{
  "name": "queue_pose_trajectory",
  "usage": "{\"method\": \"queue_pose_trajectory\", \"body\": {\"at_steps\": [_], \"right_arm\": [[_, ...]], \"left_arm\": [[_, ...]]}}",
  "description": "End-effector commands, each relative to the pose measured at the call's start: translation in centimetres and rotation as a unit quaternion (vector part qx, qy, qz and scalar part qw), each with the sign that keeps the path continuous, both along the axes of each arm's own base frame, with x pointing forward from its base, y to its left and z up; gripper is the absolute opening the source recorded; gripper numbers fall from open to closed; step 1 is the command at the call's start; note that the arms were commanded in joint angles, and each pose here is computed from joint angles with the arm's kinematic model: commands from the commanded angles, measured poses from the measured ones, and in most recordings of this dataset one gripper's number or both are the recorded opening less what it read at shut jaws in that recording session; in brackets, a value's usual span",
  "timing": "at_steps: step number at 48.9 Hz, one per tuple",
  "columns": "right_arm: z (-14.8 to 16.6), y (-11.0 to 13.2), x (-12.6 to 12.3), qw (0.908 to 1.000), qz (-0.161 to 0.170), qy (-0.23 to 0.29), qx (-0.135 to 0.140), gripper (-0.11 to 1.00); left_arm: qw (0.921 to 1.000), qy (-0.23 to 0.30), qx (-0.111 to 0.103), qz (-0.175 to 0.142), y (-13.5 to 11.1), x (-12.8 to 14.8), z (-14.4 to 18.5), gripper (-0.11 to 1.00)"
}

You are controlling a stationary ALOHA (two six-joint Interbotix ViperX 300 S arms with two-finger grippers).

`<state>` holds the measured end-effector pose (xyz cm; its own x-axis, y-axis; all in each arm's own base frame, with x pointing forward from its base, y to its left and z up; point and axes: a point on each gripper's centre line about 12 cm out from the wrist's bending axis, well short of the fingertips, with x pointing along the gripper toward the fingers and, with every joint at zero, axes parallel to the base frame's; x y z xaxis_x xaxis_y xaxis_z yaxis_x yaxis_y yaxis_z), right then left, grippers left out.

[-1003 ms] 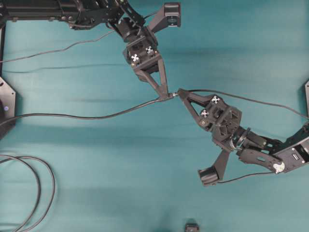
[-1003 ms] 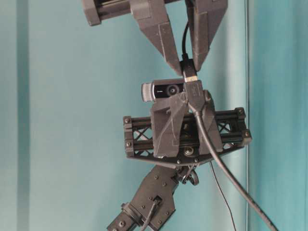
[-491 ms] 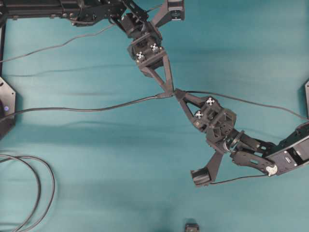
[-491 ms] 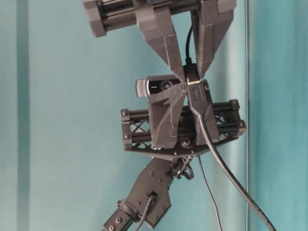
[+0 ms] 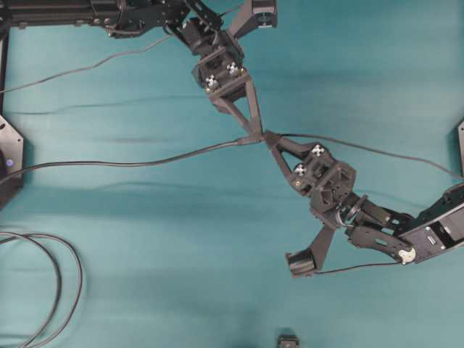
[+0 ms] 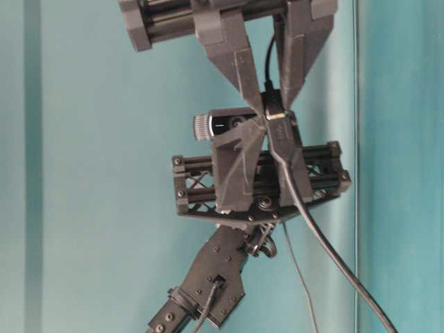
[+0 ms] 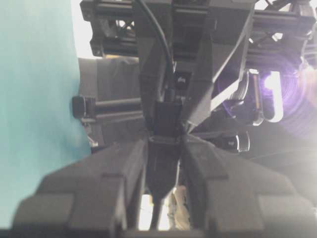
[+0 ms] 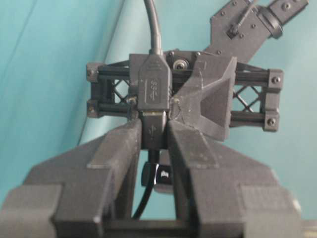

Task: Insert the USB using both arms.
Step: 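Push the right gripper's plug into the left gripper's socket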

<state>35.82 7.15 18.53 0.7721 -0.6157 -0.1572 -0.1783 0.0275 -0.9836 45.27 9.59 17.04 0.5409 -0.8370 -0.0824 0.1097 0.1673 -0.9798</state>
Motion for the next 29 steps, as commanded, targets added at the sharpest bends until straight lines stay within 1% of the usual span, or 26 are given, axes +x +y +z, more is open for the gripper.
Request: {"method": "queue_pose_trajectory", "body": {"at_steps": [1, 4, 6, 8, 11, 13, 15, 21, 22, 25, 29], "right_arm": [[2.1, 0.0, 0.5, 0.9989, -0.022, -0.042, -0.005, 0.2], [2.8, -0.6, 0.2, 0.9967, -0.05, -0.061, -0.018, 0.2], [3.4, -0.9, 0.1, 0.995, -0.063, -0.073, -0.024, 0.2], [3.8, -1.2, 0.0, 0.994, -0.07, -0.081, -0.024, 0.2], [4.5, -1.3, -0.2, 0.9934, -0.07, -0.09, -0.013, 0.2], [5.2, -1.4, -0.4, 0.9929, -0.069, -0.097, 0.002, 0.2], [5.8, -1.6, -0.6, 0.9915, -0.075, -0.104, 0.023, 0.2], [6.7, -2.5, -1.1, 0.9844, -0.093, -0.115, 0.095, 0.2], [6.6, -2.6, -1.2, 0.9837, -0.093, -0.114, 0.103, 0.2], [6.4, -2.8, -1.2, 0.9835, -0.09, -0.108, 0.115, 0.2], [5.8, -2.8, -1.2, 0.9846, -0.088, -0.1, 0.113, 0.2]], "left_arm": [[0.9992, -0.025, 0.015, 0.027, 1.4, 0.5, 2.6, 0.28], [0.9994, -0.024, 0.013, 0.023, 1.0, 0.5, 3.2, 0.28], [0.9995, -0.022, 0.011, 0.021, 0.8, 0.5, 3.5, 0.28], [0.9996, -0.018, 0.007, 0.02, 0.6, 0.4, 3.8, 0.28], [0.9998, -0.013, 0.002, 0.017, 0.3, 0.4, 4.4, 0.28], [0.9999, -0.009, -0.003, 0.014, 0.1, 0.4, 4.7, 0.28], [0.9999, -0.004, -0.009, 0.011, 0.0, 0.3, 4.9, 0.28], [0.9995, 0.007, -0.028, -0.01, -0.8, 0.1, 5.5, 0.28], [0.9993, 0.009, -0.032, -0.015, -0.9, 0.1, 5.6, 0.28], [0.9991, 0.015, -0.037, -0.017, -1.0, 0.0, 5.3, 0.28], [0.999, 0.017, -0.038, -0.017, -0.9, 0.1, 5.0, 0.28]]}}
